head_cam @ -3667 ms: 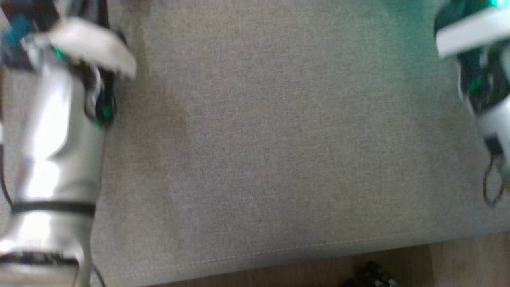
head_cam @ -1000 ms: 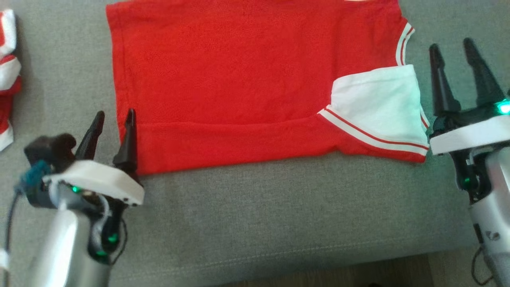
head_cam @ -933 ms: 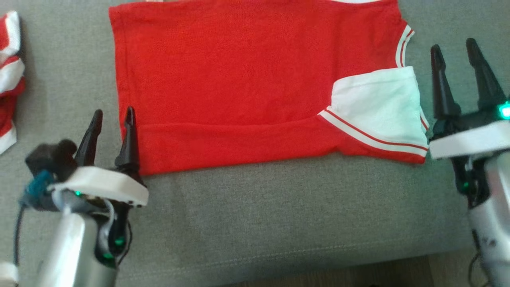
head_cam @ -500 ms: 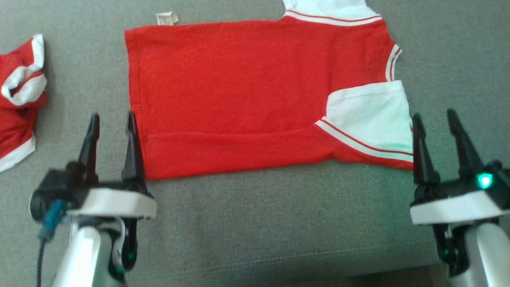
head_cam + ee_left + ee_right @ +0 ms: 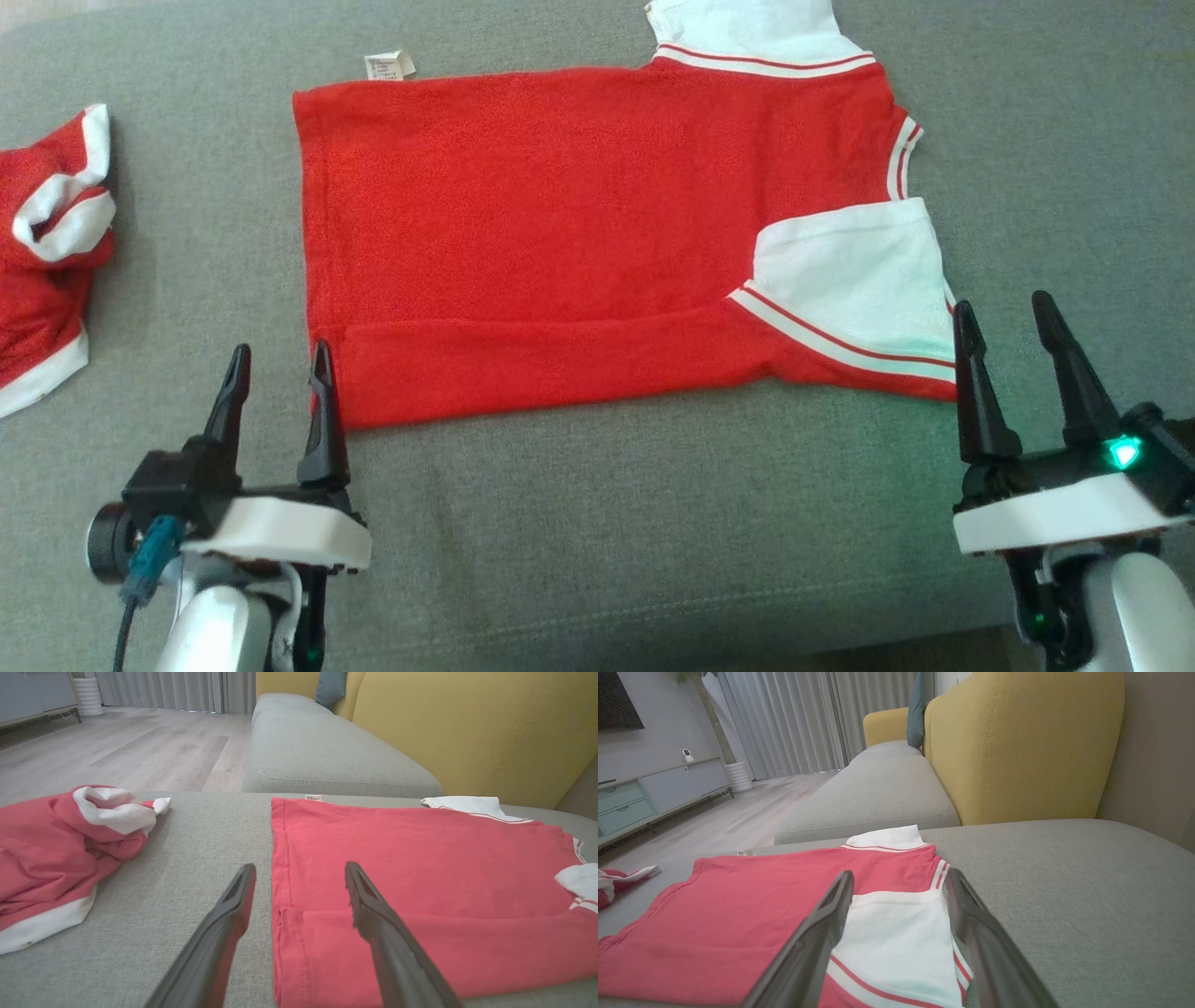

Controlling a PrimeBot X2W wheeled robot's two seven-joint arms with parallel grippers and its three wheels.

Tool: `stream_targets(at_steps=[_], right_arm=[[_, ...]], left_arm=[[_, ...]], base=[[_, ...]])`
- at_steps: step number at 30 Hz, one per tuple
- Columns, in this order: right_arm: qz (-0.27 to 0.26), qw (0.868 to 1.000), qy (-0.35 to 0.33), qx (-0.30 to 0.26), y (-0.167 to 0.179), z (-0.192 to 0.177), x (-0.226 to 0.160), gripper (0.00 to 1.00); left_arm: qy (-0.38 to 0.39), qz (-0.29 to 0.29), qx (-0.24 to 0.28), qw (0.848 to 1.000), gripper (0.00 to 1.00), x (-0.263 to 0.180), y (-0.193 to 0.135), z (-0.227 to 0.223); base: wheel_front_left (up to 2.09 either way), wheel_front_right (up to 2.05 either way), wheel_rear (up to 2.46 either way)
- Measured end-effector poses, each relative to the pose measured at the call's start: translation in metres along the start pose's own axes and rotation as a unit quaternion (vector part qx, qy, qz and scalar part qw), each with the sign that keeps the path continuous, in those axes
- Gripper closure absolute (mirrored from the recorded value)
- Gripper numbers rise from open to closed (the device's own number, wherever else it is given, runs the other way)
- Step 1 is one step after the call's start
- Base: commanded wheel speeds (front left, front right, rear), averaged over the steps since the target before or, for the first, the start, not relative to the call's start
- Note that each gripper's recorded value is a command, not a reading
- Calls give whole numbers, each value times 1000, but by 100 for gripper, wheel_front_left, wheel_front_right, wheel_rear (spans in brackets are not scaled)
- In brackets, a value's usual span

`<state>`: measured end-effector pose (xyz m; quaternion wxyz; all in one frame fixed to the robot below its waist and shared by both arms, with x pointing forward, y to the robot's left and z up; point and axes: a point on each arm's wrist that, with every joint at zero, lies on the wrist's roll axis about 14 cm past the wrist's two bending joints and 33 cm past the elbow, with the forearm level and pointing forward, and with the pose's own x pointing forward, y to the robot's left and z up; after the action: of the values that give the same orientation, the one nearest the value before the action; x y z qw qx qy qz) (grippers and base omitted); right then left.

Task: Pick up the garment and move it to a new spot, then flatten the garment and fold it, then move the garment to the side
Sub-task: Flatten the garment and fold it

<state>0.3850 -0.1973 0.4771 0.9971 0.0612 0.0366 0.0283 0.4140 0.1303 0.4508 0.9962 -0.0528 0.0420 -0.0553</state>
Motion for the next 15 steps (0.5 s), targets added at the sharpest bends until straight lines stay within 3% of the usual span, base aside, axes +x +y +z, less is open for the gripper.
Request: stream_targets(at_steps=[6,15], right_arm=[[0,1000,16,11,0,-7,1,0],[-29,988,151,23,-22,-73,-9,0]], left_arm=[[13,3,0,1000,0,-1,2,-9],[85,21,-27,996,0,-9,8,-55]], base=[[0,0,0],[0,0,0]])
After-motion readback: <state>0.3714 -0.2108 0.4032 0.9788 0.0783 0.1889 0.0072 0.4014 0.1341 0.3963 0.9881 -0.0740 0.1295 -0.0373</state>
